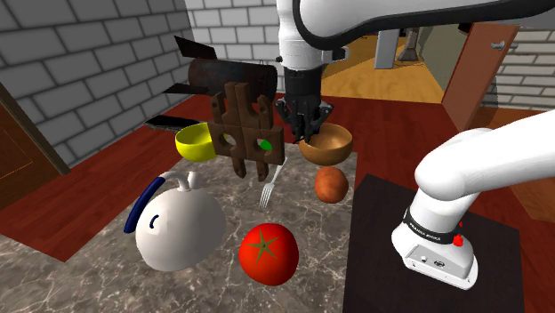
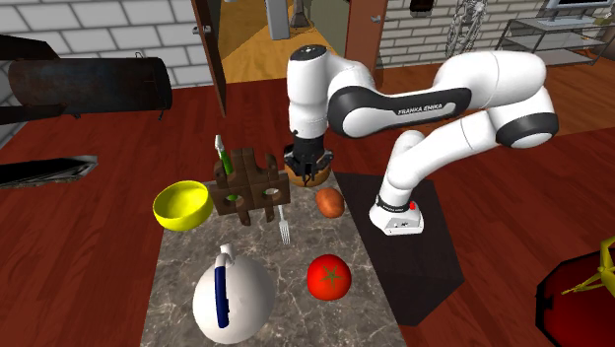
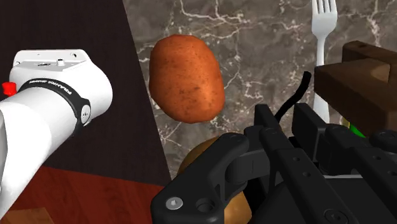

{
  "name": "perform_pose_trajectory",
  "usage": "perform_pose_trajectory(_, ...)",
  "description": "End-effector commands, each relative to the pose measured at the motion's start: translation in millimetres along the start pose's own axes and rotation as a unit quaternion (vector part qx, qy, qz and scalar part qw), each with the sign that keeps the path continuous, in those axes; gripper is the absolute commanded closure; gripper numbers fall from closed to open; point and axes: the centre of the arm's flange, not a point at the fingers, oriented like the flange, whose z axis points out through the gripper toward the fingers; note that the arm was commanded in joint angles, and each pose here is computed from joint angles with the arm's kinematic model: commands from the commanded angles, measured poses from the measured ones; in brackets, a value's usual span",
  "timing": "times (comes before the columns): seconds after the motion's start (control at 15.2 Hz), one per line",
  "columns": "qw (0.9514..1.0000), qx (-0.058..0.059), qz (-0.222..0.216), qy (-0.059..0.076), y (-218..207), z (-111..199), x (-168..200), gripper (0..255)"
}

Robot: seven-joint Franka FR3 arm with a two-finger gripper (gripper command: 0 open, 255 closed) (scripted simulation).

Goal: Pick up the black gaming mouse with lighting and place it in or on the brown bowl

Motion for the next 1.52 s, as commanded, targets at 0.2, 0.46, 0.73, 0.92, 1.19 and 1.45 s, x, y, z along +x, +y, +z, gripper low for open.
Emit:
perform_pose_trajectory(0.2, 1.0000, 0.000, -0.001, 0.000, 11.3, 2.0, 65.6, 255)
perform_pose_trajectory(0.46, 1.0000, 0.000, -0.001, 0.000, 18.3, 3.2, 109.0, 255)
perform_pose_trajectory(0.73, 1.0000, 0.000, -0.001, 0.000, 18.2, 24.4, 108.4, 255)
perform_pose_trajectory(0.92, 1.0000, 0.000, -0.001, 0.000, 18.1, 40.2, 108.0, 255)
perform_pose_trajectory(1.19, 1.0000, 0.000, -0.001, 0.000, 18.0, 61.3, 107.4, 255)
perform_pose_trajectory(1.45, 1.0000, 0.000, -0.001, 0.000, 18.0, 73.1, 107.1, 255)
